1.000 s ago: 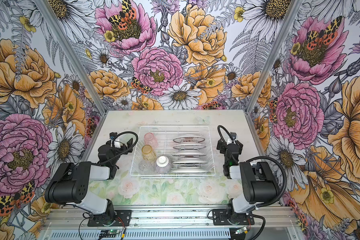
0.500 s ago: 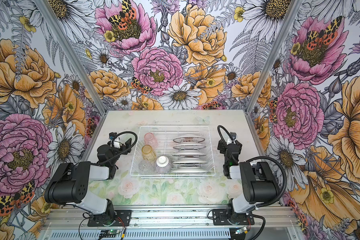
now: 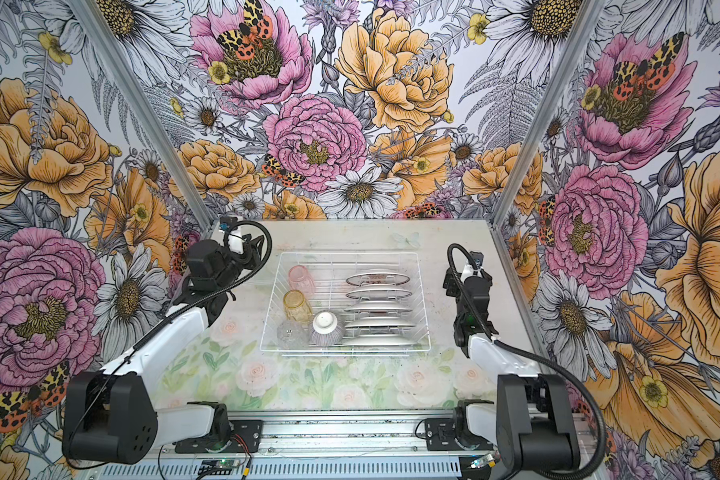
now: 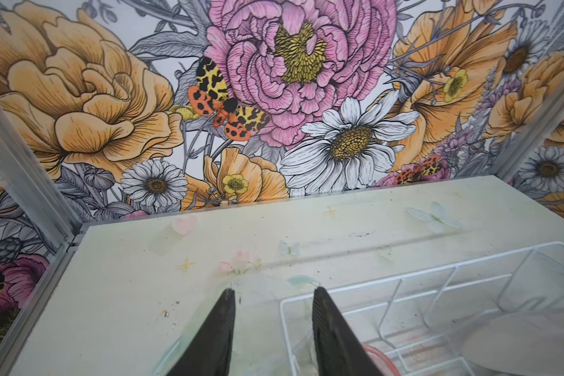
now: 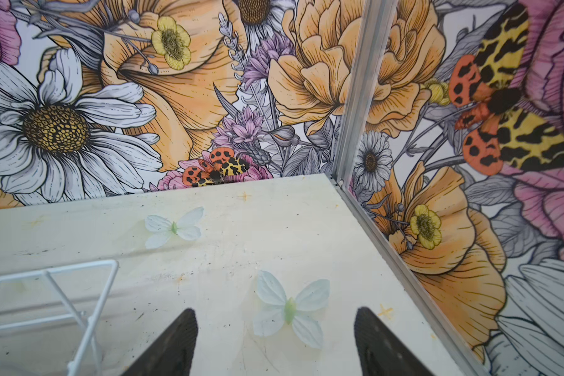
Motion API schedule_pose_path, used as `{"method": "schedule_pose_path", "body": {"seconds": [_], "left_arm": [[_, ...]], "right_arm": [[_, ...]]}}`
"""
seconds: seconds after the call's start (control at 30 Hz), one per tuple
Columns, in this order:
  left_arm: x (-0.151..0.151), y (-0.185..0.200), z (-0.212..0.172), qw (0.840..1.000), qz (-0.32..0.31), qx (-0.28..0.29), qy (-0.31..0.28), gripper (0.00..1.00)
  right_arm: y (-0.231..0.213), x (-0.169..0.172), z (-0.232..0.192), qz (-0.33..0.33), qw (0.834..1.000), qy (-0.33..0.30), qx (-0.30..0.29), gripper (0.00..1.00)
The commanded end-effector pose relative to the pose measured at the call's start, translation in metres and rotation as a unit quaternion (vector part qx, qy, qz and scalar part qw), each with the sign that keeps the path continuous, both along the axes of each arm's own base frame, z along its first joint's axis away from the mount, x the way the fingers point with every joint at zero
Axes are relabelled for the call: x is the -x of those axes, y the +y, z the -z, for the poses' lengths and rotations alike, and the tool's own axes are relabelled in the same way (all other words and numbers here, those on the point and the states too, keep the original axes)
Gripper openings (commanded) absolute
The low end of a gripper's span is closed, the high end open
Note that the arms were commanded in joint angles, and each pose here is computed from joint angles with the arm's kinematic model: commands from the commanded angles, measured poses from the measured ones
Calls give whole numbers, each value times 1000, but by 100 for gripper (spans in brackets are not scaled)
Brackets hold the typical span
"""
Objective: Unload the mixed dishes from the dish rack
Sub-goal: 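Reach the left gripper onto the printed plate while the right gripper approaches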
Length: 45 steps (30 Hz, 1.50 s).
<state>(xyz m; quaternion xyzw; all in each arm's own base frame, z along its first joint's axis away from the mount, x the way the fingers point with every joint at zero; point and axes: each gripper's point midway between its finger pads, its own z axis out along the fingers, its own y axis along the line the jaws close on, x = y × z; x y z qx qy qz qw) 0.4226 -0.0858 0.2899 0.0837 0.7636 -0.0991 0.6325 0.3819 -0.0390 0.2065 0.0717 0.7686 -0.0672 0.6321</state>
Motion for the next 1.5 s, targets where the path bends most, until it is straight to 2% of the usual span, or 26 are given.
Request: {"method": "schedule_pose_path", "body": {"seconds": [0.0, 0.1, 0.23, 0.3, 0.4, 0.53, 0.8, 1.1, 1.13, 1.47], "left_arm": [[18, -35, 11, 996, 21, -49, 77, 42], [25, -82, -9, 989, 78, -94, 80, 40], [35, -141, -17, 971, 172, -140, 87, 37], [46, -168, -15, 957, 229, -157, 85, 37], [69, -208, -8, 927, 322, -173, 86, 38], [82, -239, 4, 898, 378, -203, 98, 35], [83, -267, 31, 861, 395, -294, 125, 32], [77, -278, 40, 842, 403, -336, 124, 34], [74, -282, 54, 836, 405, -345, 136, 34], [62, -289, 77, 811, 410, -392, 146, 35]], "right_arm": [[8, 11, -44, -25, 999, 21, -4, 77], [27, 16, -72, -74, 995, 63, -35, 73], [62, 19, -90, -145, 976, 139, -85, 68], [78, 23, -99, -173, 968, 152, -96, 67], [95, 28, -107, -201, 961, 154, -113, 66], [111, 33, -106, -229, 951, 161, -128, 62], [119, 29, -105, -237, 948, 170, -127, 61], [117, 23, -111, -233, 951, 163, -119, 62], [117, 23, -111, -233, 951, 164, -118, 62], [116, 20, -105, -229, 951, 171, -115, 62]]}}
